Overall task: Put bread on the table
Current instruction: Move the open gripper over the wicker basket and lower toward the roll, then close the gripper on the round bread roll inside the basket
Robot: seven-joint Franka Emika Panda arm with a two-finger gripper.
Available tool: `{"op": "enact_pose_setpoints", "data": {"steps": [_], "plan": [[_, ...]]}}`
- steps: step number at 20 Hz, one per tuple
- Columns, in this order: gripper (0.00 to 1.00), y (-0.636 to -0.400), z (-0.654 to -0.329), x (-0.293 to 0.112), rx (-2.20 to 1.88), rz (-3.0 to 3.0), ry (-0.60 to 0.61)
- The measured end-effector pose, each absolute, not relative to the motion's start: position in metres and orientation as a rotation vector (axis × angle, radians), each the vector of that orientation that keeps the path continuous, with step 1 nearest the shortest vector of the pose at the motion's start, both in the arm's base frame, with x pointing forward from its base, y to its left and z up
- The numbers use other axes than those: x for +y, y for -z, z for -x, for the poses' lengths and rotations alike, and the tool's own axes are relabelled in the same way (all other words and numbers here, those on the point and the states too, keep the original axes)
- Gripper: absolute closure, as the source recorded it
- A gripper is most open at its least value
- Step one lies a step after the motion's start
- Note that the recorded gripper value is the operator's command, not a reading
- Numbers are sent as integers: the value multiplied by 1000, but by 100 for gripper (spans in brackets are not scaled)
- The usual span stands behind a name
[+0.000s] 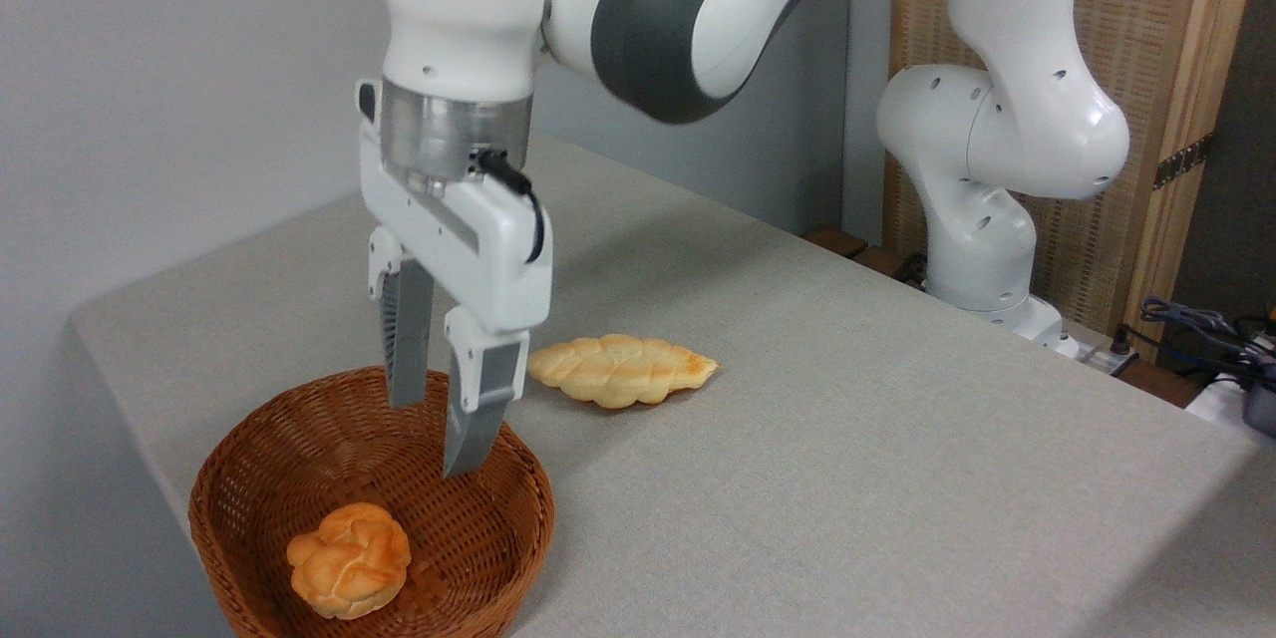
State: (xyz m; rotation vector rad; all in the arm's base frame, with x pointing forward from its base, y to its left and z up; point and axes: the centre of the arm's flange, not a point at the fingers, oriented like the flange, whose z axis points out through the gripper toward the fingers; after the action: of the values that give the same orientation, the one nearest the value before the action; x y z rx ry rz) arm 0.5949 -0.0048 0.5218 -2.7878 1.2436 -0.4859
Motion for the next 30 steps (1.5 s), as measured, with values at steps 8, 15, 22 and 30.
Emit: {"op": "enact_pose_setpoints", "data": {"steps": [8,15,22,30], "plan": [[0,-480,-637,-27,1338,2686,464],[0,-448,-648,-42,1435,2608,363],[31,-415,-662,-61,1515,2512,369],[69,-418,-663,-61,1530,2473,359]]}}
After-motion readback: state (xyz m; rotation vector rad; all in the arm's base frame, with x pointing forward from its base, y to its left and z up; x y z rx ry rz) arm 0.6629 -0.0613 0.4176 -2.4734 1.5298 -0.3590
